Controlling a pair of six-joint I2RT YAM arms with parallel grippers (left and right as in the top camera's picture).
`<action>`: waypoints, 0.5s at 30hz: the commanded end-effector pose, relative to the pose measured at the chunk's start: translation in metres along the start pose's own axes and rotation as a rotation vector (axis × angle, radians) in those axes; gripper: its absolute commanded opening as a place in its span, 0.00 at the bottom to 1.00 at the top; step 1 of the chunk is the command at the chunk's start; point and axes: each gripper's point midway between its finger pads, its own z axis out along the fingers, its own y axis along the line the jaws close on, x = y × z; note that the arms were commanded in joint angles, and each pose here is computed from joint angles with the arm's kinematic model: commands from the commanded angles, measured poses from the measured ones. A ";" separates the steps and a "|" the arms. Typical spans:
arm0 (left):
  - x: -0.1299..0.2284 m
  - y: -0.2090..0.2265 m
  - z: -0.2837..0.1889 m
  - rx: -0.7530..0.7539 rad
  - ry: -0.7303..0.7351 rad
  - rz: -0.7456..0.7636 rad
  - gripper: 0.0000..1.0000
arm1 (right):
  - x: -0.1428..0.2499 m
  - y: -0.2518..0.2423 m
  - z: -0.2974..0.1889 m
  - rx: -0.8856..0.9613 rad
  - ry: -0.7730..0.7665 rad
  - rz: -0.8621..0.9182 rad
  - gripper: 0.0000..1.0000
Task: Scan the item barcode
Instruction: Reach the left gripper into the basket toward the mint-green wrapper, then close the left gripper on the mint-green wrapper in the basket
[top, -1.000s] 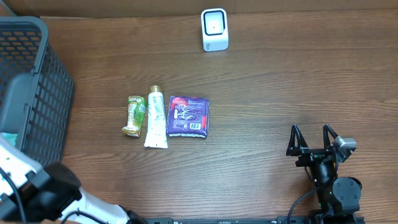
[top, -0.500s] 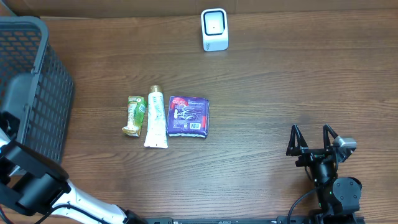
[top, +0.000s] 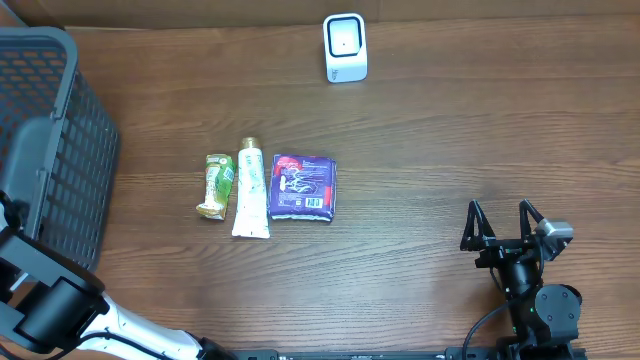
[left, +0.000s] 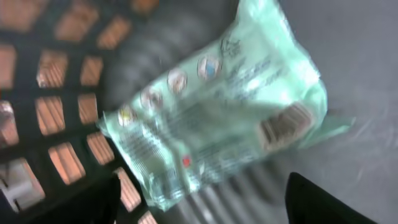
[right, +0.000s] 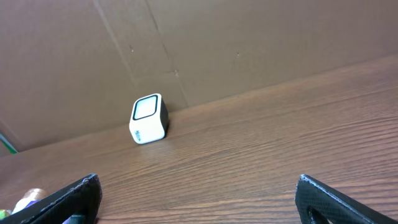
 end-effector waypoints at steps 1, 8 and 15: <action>-0.009 0.001 0.003 -0.016 -0.039 0.078 0.78 | 0.002 0.001 0.000 -0.008 -0.003 -0.004 1.00; -0.023 -0.015 0.015 0.044 -0.088 0.184 0.78 | 0.002 0.001 0.000 -0.008 -0.003 -0.004 1.00; -0.001 -0.035 0.054 0.084 0.014 0.242 0.72 | 0.002 0.001 0.000 -0.009 -0.003 -0.004 1.00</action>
